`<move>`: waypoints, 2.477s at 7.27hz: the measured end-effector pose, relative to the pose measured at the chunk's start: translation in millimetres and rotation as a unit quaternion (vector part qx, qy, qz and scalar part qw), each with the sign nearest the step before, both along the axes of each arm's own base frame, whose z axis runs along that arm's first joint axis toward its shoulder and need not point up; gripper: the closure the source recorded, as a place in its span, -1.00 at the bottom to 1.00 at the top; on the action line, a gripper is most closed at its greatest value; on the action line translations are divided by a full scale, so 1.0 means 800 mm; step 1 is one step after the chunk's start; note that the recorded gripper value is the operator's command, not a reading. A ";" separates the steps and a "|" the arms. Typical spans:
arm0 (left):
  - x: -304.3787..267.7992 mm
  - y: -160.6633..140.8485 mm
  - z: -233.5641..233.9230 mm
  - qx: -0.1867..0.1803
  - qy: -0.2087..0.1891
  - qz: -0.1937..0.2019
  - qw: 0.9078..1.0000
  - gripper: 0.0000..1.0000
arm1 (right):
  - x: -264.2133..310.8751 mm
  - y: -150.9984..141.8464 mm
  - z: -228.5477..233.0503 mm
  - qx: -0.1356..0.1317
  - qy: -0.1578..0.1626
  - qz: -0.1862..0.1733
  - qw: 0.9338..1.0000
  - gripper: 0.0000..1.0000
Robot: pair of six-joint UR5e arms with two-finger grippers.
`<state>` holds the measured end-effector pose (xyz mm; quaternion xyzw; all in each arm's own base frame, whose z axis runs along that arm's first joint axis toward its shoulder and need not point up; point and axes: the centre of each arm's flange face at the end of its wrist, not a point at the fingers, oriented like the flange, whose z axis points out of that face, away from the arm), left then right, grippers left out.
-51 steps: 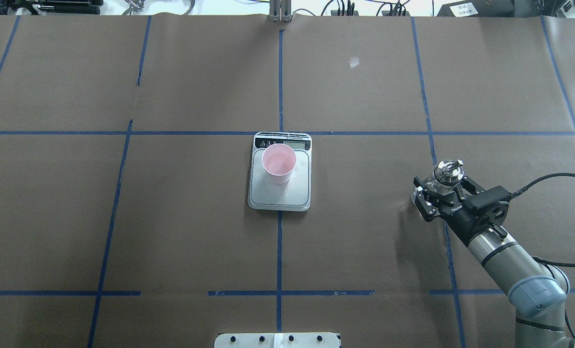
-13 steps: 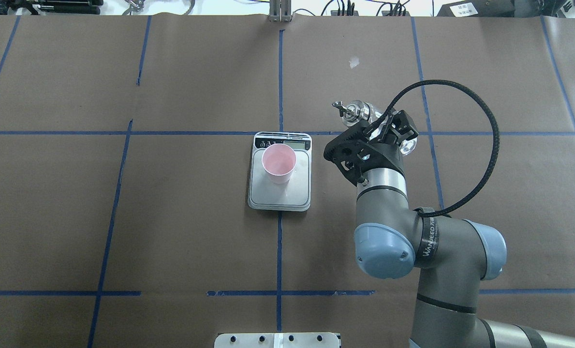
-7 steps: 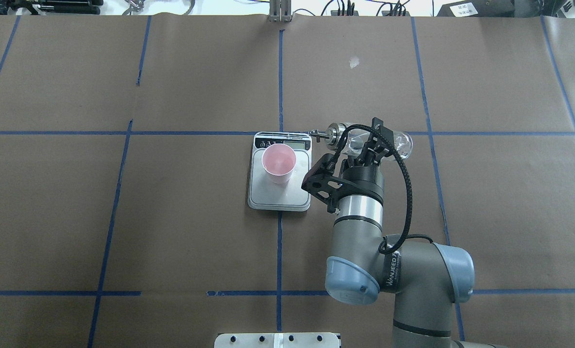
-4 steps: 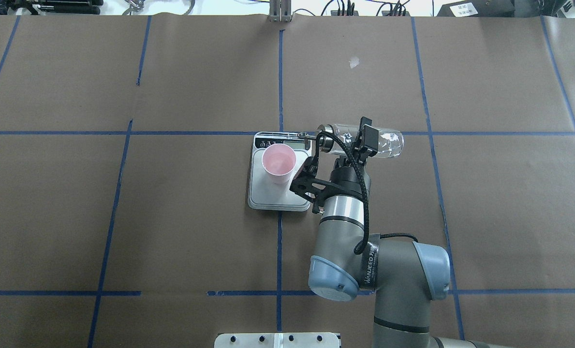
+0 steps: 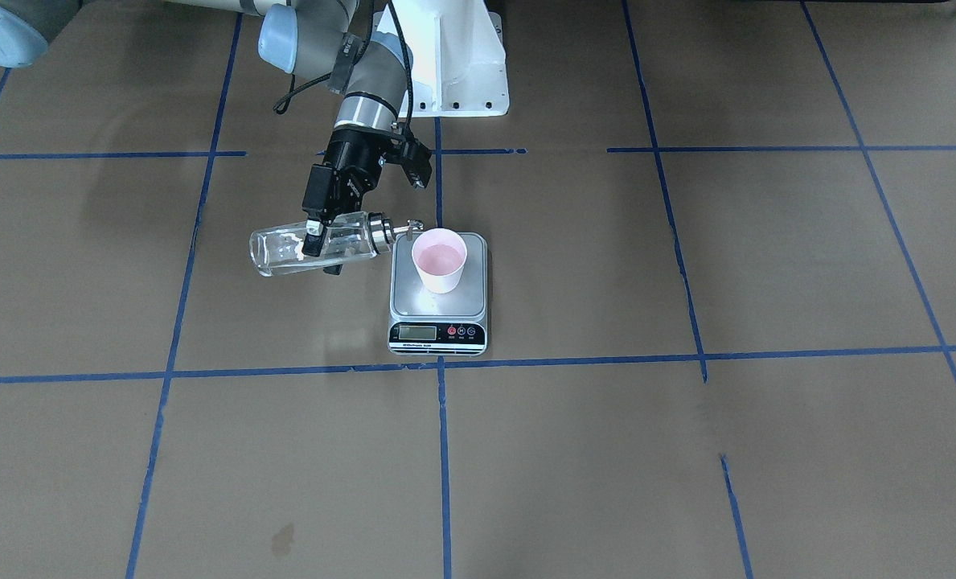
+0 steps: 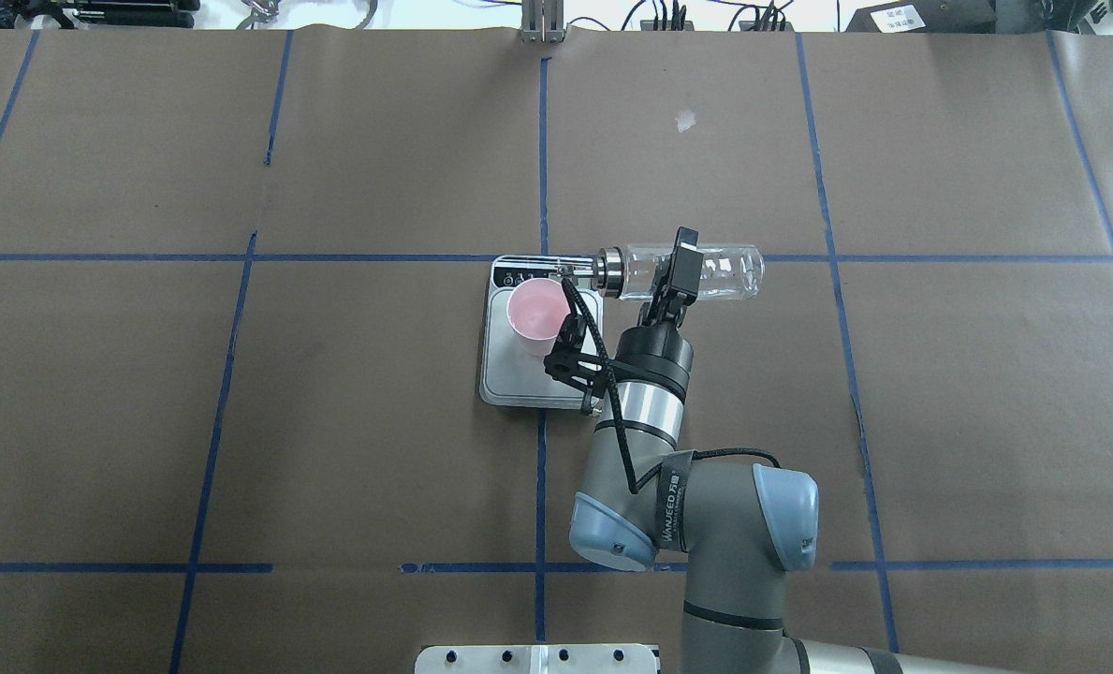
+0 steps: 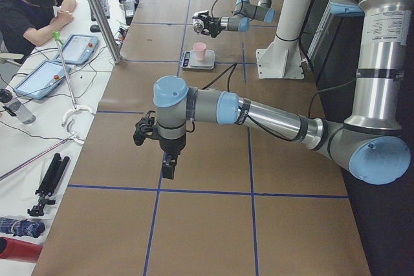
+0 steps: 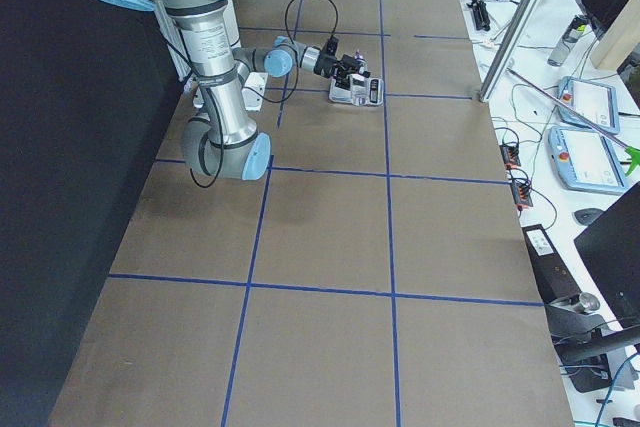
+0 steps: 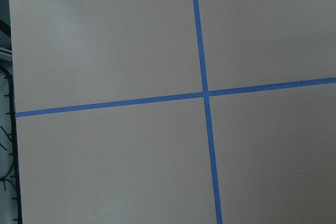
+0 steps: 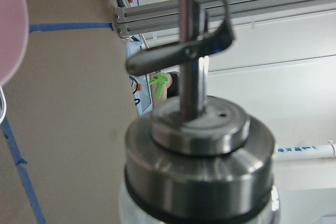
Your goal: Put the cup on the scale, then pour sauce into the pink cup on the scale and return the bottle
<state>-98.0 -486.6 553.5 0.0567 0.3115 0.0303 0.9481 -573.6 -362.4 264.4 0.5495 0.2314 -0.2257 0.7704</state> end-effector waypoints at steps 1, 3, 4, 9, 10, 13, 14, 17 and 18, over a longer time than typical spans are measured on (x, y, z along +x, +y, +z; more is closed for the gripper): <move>0.001 0.000 0.004 -0.003 0.003 0.000 1.000 -1.00 | -0.009 -0.003 0.004 0.003 0.010 0.002 1.000 1.00; 0.002 -0.001 0.008 -0.007 0.011 0.001 1.000 -1.00 | -0.019 -0.008 0.010 0.012 0.030 0.006 0.999 1.00; 0.002 -0.001 0.010 -0.008 0.013 0.001 1.000 -1.00 | -0.020 -0.009 0.011 0.019 0.039 0.008 0.999 1.00; 0.003 -0.001 0.011 -0.009 0.015 0.001 1.000 -1.00 | -0.012 -0.016 0.006 0.063 0.096 0.020 0.993 1.00; 0.003 -0.001 0.012 -0.010 0.015 0.001 1.000 -1.00 | -0.011 -0.017 0.007 0.068 0.105 0.022 0.992 1.00; 0.004 -0.002 0.012 -0.011 0.021 0.001 1.000 -1.00 | -0.005 -0.021 0.009 0.083 0.131 0.029 0.987 1.00; 0.005 -0.002 0.013 -0.012 0.024 0.002 1.000 -1.00 | -0.004 -0.022 0.011 0.088 0.138 0.031 0.986 1.00; 0.005 -0.002 0.013 -0.012 0.026 0.002 1.000 -1.00 | -0.001 -0.022 0.017 0.093 0.145 0.033 0.984 1.00; 0.005 -0.002 0.014 -0.013 0.027 0.002 1.000 -1.00 | -0.001 -0.022 0.017 0.094 0.146 0.033 0.984 1.00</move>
